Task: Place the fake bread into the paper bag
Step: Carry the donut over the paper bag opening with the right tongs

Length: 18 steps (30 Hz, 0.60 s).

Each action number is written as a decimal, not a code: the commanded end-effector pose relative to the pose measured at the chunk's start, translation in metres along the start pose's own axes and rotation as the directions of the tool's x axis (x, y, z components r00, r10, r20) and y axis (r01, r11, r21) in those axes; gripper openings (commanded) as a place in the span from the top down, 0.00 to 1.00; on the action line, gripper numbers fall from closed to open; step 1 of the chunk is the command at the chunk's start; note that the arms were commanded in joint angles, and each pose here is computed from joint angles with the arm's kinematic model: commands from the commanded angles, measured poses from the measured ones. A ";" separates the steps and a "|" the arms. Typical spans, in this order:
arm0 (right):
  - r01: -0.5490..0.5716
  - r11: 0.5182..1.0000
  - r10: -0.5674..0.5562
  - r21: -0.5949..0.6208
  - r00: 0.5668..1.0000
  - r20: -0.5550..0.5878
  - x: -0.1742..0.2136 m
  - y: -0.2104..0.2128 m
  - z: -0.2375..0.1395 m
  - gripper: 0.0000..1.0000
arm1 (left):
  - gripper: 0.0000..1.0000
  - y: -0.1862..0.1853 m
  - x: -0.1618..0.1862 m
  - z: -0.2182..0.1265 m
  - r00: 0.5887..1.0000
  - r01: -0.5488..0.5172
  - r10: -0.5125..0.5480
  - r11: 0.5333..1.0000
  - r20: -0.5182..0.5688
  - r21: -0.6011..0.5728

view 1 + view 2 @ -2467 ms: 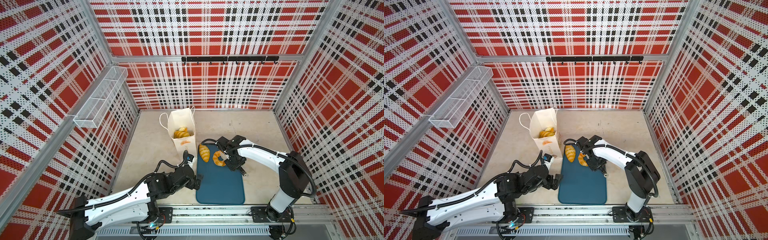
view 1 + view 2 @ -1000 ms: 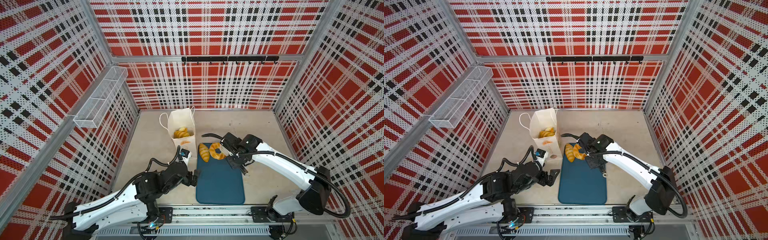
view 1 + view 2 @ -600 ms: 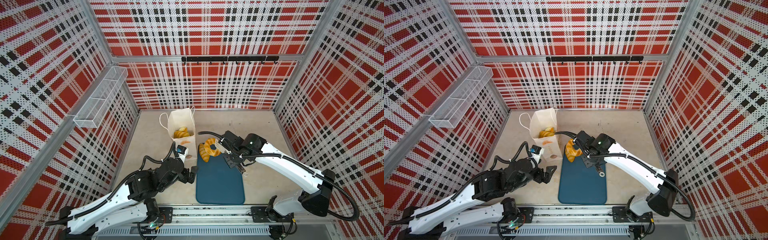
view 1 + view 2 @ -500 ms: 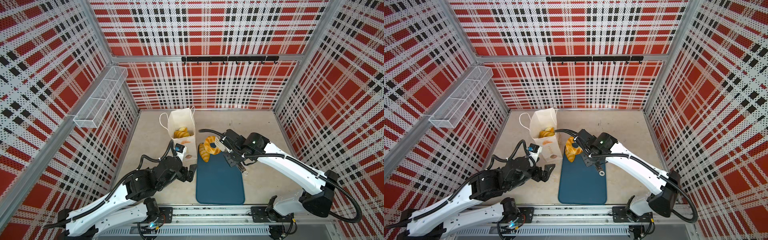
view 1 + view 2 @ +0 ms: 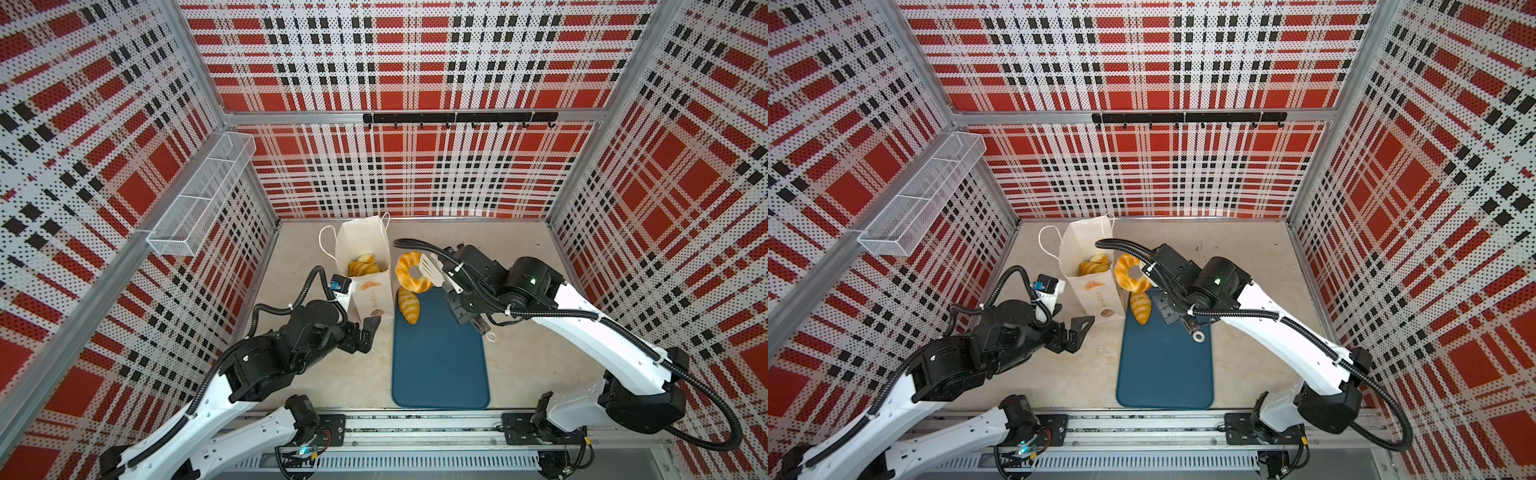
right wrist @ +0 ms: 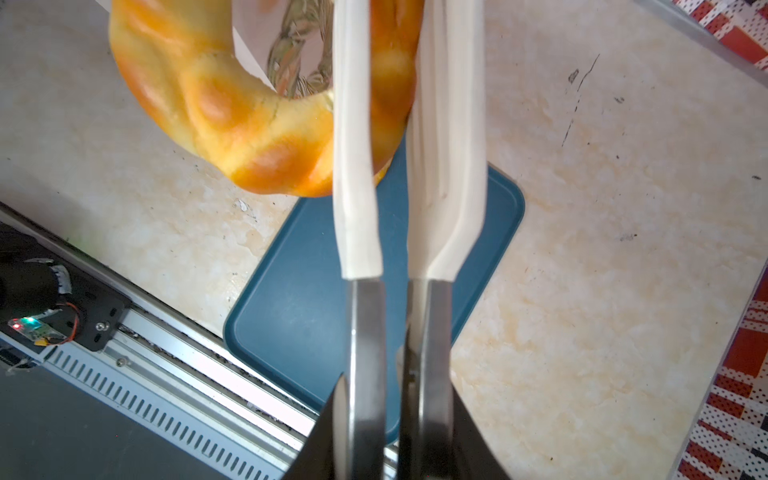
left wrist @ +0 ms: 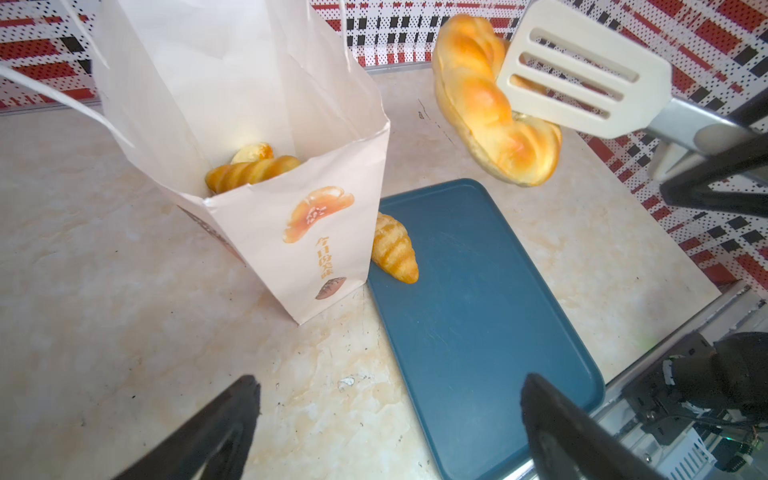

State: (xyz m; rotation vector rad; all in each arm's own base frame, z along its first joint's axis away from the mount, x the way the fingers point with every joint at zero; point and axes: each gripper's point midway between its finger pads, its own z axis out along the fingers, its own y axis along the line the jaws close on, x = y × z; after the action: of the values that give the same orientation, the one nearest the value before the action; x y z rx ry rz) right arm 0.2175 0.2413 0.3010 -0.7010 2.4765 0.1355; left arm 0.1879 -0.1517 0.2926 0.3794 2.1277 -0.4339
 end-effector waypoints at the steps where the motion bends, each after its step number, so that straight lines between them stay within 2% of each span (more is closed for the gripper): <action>1: 0.006 1.000 -0.007 0.010 0.998 0.069 -0.022 0.002 -0.009 0.69 | 0.00 0.005 -0.006 -0.011 1.000 -0.019 0.019 1.000 0.003 0.000; 10: 0.059 0.998 -0.054 -0.020 0.984 0.168 -0.060 0.029 -0.024 0.68 | 0.01 0.016 -0.016 -0.019 1.000 0.002 -0.001 1.000 0.018 -0.013; 18: 0.082 0.996 -0.073 -0.026 0.963 0.259 -0.101 0.051 -0.017 0.68 | 0.01 0.031 -0.021 -0.021 0.999 0.033 -0.032 0.999 0.022 -0.041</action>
State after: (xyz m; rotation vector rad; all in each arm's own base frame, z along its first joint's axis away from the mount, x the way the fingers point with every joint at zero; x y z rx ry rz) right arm 0.2393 0.3093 0.3444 -0.7856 2.3058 0.1905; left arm 0.1991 -0.1190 0.3090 0.2958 2.1313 -0.3984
